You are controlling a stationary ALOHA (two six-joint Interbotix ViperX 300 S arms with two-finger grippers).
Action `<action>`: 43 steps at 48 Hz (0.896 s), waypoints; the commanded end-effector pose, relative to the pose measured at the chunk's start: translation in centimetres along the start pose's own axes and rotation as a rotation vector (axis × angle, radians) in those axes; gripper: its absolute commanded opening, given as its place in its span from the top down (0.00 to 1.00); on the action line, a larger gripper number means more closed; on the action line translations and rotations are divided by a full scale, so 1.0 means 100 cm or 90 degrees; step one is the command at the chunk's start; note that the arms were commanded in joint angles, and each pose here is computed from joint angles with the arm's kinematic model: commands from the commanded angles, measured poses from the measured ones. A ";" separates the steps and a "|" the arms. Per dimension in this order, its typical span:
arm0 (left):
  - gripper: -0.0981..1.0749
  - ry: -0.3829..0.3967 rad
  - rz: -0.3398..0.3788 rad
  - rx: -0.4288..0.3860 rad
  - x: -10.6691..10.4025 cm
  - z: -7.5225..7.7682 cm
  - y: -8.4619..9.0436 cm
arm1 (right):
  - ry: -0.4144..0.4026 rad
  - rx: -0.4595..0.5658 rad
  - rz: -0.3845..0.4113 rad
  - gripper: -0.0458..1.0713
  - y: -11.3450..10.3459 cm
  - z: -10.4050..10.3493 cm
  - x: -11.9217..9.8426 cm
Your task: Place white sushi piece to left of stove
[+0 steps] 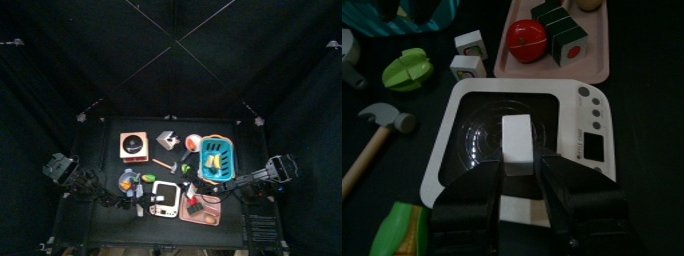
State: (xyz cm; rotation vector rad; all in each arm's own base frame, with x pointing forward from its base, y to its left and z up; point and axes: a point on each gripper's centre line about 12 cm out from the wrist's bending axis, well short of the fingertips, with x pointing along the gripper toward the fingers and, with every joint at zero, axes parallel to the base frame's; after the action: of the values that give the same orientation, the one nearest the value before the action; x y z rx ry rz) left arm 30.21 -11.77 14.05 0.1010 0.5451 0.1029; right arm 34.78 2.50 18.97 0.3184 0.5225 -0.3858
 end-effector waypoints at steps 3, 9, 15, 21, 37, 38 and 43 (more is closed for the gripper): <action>0.40 -0.019 -0.029 -0.021 -0.024 0.005 -0.015 | -0.012 0.003 0.005 0.21 0.002 0.007 -0.003; 0.40 -0.001 -0.047 -0.037 -0.039 -0.005 -0.023 | -0.011 0.003 0.003 0.21 0.002 0.006 -0.002; 0.40 0.011 -0.032 -0.051 -0.053 -0.017 -0.025 | -0.010 0.003 0.003 0.21 0.002 0.006 0.000; 0.40 0.012 -0.007 -0.053 -0.068 -0.029 -0.029 | -0.010 0.003 0.002 0.21 0.002 0.006 0.000; 0.40 0.056 0.036 -0.053 -0.093 -0.052 -0.037 | -0.008 0.003 0.000 0.21 0.002 0.006 0.002; 0.40 0.062 0.037 -0.055 -0.094 -0.054 -0.038 | -0.007 0.002 0.000 0.21 0.002 0.005 0.002; 0.40 0.095 0.045 -0.070 -0.099 -0.064 -0.041 | -0.007 0.002 0.000 0.21 0.002 0.005 0.002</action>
State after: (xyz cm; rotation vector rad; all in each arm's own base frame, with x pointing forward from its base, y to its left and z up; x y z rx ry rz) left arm 19.18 -16.17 13.18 0.0282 0.6632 0.1975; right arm 34.92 2.37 18.18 0.3093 0.5430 -0.3950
